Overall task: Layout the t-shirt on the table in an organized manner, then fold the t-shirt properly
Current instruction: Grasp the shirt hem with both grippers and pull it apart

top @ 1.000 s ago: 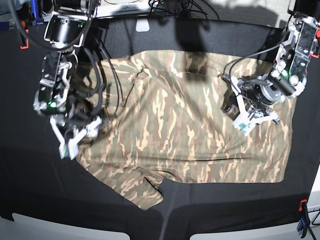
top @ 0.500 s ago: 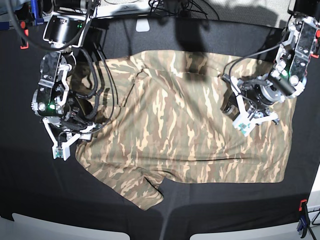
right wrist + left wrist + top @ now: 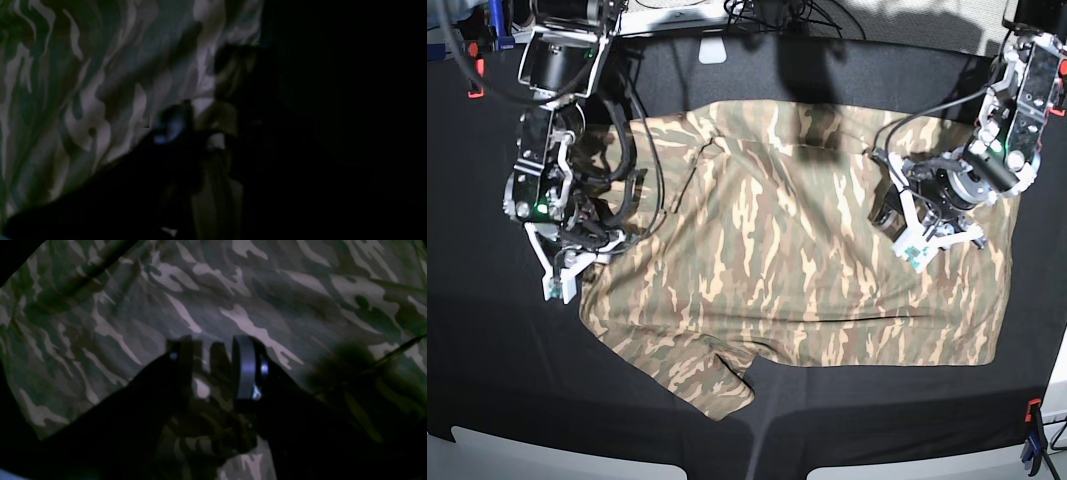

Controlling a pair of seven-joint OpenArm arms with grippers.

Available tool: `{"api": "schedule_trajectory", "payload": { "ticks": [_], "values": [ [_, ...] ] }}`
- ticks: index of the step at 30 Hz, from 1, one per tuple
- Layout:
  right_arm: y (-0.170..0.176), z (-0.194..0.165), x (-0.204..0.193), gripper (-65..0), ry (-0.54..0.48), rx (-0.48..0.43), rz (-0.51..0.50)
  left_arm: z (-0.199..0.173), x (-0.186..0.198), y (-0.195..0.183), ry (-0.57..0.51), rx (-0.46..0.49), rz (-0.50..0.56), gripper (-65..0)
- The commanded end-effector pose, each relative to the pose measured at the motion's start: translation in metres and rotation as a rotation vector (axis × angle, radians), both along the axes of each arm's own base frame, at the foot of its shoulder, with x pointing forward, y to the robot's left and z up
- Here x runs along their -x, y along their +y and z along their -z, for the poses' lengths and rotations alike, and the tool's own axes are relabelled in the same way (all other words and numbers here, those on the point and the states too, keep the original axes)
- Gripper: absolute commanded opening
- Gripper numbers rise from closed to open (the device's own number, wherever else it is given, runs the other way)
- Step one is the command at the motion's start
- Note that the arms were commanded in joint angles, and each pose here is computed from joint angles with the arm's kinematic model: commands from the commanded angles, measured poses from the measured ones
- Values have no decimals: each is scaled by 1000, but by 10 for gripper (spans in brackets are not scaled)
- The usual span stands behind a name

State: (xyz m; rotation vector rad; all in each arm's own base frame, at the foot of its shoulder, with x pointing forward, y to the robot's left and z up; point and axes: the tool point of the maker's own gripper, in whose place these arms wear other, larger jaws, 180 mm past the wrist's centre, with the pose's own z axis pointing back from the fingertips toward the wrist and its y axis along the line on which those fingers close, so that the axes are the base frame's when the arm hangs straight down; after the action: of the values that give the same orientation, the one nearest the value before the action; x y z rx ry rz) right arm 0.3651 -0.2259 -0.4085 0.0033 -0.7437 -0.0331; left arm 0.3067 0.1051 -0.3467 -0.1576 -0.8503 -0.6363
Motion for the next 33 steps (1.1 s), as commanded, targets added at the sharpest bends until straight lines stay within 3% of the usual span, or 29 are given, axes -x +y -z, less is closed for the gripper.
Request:
{"api": "schedule_trajectory", "payload": {
  "ticks": [1, 3, 12, 17, 25, 33],
  "values": [
    [-9, -18, -13, -559, -55, 27, 5, -14, -8, 1, -50, 9, 5, -467],
    [-19, -18, -11, -650, -47, 64, 19, -14, -8, 1, -51, 9, 5, -467],
    [-102, -46, -5, -650, -78, 195, 167, -16, -9, -1, -61, 17, 7, -467],
    [-145, -76, -6, -650, -109, 282, 194, -23, -11, -10, -73, 82, 12, -467],
    [-177, -99, -3, -650, -126, 339, 208, -43, -27, -34, -117, 169, 13, -467],
    [-191, -106, 2, -650, -95, 365, 221, -90, -64, -37, -272, 190, 21, -467]
  ]
}}
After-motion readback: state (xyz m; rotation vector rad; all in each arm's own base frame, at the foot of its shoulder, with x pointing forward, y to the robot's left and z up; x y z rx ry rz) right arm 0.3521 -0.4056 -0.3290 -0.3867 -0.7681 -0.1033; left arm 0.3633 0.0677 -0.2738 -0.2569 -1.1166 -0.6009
